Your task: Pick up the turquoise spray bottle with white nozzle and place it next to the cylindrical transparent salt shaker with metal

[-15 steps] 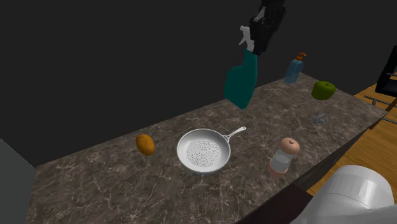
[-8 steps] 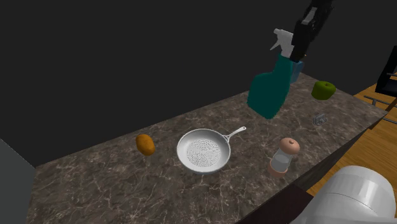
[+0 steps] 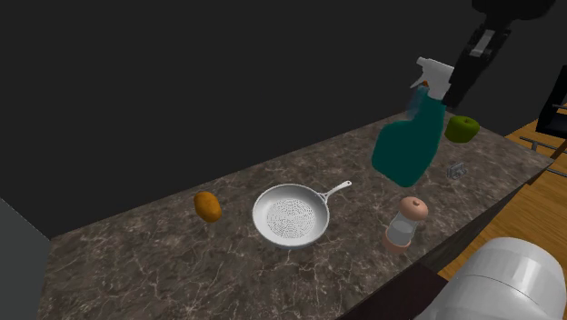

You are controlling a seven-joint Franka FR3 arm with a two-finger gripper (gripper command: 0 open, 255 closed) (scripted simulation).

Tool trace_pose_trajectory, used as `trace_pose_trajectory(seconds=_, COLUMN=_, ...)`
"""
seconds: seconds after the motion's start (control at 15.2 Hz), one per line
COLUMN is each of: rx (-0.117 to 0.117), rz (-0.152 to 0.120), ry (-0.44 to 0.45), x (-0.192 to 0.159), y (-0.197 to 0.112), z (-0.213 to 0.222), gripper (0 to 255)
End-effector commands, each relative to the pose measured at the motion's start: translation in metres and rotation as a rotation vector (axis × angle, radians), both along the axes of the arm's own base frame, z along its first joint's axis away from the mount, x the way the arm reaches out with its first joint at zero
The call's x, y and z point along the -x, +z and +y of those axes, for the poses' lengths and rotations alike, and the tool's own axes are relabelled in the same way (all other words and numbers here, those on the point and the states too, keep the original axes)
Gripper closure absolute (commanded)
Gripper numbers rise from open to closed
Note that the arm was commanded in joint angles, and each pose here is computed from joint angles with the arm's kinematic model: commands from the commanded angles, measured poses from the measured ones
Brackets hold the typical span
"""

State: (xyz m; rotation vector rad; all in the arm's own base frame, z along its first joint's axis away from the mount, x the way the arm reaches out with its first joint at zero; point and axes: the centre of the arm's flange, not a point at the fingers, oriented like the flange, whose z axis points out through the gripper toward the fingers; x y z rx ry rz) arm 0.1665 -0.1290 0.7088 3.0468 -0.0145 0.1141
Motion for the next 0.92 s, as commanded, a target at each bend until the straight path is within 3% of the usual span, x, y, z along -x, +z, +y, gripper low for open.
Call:
trace_pose_trajectory(seconds=0.0, rx=0.000, rz=0.000, ry=0.000, x=-0.001, y=-0.011, z=0.001, gripper=255)
trace_pose_trajectory(seconds=0.86, rx=0.000, rz=0.000, ry=0.000, x=-0.001, y=-0.079, z=0.001, gripper=255)
